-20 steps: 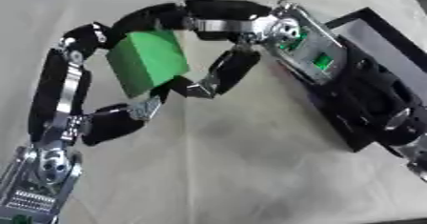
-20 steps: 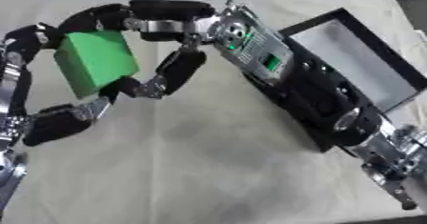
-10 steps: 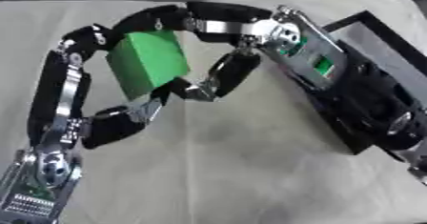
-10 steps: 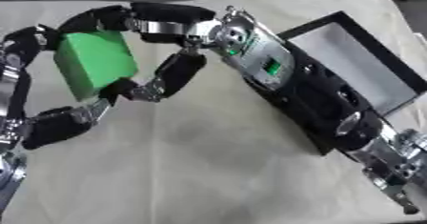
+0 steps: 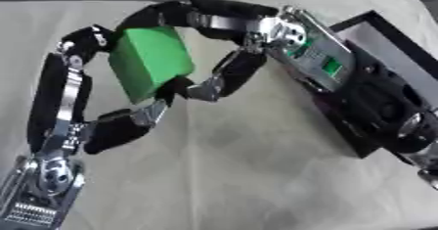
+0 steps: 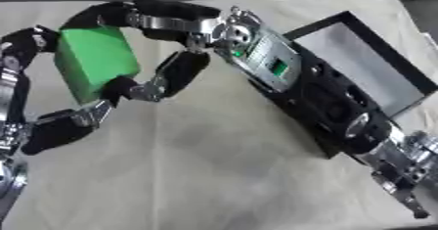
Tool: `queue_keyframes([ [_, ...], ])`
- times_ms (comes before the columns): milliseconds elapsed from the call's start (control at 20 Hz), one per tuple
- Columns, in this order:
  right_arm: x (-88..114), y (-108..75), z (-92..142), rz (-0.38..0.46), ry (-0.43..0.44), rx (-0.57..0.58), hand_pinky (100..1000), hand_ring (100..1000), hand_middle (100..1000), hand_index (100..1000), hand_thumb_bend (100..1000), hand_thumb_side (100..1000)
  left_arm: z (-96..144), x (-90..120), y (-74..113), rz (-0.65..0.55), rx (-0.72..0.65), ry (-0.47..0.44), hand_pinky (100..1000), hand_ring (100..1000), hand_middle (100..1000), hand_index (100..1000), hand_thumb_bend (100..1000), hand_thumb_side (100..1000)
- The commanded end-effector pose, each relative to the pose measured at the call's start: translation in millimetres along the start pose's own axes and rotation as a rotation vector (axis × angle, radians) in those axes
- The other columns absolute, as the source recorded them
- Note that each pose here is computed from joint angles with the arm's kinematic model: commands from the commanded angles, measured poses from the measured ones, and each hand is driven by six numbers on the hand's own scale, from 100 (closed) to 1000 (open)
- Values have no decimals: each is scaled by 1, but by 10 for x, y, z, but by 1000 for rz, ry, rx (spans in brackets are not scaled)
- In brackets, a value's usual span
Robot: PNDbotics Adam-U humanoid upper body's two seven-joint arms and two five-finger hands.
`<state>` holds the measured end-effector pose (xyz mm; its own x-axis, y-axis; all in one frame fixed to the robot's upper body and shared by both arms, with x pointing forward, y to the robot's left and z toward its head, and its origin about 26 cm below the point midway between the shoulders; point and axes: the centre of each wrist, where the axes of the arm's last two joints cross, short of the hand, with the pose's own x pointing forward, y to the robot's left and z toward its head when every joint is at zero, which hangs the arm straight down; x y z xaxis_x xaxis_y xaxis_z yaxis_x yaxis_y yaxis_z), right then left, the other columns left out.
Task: Pick up the objects with one hand, pass them to the other hand, and then place them into the box on the other side of the table.
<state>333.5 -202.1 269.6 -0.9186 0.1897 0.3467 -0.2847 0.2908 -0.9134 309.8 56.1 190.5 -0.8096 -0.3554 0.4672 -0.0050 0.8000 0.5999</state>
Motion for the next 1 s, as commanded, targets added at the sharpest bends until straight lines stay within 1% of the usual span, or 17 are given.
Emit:
queue_keyframes([
  [50,79,-70,2,15,-13,4,1000,758,549,694,100,258,-77,104,26,-9,41,-21,785,615,507,648,439,245],
  [200,102,-75,-1,7,-22,1,1000,756,549,694,100,266,-73,92,14,-23,48,2,789,629,526,673,493,280],
  [350,129,-82,-2,-3,-32,-4,1000,753,548,694,100,278,-70,76,6,-38,57,29,790,646,545,721,553,327],
  [500,154,-88,-1,-9,-39,-4,1000,750,548,694,100,279,-64,48,-11,-51,63,68,793,662,559,743,584,367],
  [800,175,-91,1,-14,-42,2,1000,745,544,692,100,280,-52,13,-49,-65,53,128,802,698,597,787,609,408],
  [1000,176,-89,6,-15,-40,5,1000,743,542,692,100,280,-48,11,-59,-68,43,139,808,710,607,797,624,397],
])
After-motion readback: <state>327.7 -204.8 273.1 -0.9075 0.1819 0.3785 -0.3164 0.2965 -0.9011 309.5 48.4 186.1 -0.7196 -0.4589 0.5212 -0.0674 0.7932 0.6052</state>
